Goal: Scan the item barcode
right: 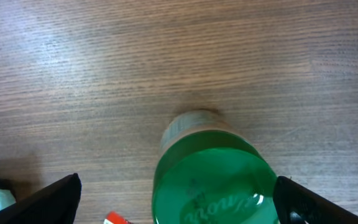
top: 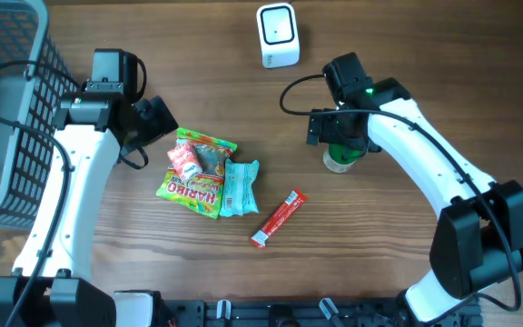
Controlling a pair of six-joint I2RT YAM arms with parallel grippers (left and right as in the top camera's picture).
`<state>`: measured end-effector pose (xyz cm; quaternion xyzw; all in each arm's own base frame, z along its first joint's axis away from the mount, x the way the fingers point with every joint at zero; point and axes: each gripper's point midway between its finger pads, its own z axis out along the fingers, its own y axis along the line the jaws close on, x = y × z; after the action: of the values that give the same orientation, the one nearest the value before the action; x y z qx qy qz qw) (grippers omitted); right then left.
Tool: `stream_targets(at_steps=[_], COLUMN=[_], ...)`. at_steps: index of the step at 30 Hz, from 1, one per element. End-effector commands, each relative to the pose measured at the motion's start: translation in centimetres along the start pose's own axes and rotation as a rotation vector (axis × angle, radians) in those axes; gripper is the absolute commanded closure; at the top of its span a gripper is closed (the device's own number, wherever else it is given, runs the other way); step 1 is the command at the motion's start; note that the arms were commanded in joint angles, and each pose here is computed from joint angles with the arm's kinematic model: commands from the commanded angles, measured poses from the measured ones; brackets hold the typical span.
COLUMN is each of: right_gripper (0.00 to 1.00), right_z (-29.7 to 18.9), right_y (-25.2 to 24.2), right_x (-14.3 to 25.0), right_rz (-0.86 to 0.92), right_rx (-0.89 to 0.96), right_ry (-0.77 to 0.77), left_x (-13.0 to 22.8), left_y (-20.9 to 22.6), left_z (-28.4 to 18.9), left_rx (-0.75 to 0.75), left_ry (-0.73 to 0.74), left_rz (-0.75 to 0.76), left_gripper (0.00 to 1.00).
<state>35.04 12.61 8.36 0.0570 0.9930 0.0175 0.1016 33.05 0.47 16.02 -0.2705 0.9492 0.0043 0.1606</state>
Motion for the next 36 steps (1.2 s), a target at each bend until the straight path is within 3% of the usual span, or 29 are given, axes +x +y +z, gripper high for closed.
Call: stream_targets(at_steps=[1,11,36], right_gripper=[0.00,0.00,0.03], right_z=[-0.2,-0.1,2.9], right_y=[0.2,-0.6,-1.4], right_x=[-0.5,1.5,2.0], right_rz=[-0.003,-0.194,-0.245], right_rx=[-0.007,0.016,0.045], right_ry=[0.004,0.088,0.062], left_x=[-0.2,-0.2,-0.2], left_y=[0.2,0.2,0.2], left_z=[0.2,0.2,0.2], left_rx=[-0.009,-0.009,-0.009], left_ry=[-0.001,-0.001,-0.001], left_rz=[0.007,0.007,0.007], left_gripper=[0.00,0.00,0.00])
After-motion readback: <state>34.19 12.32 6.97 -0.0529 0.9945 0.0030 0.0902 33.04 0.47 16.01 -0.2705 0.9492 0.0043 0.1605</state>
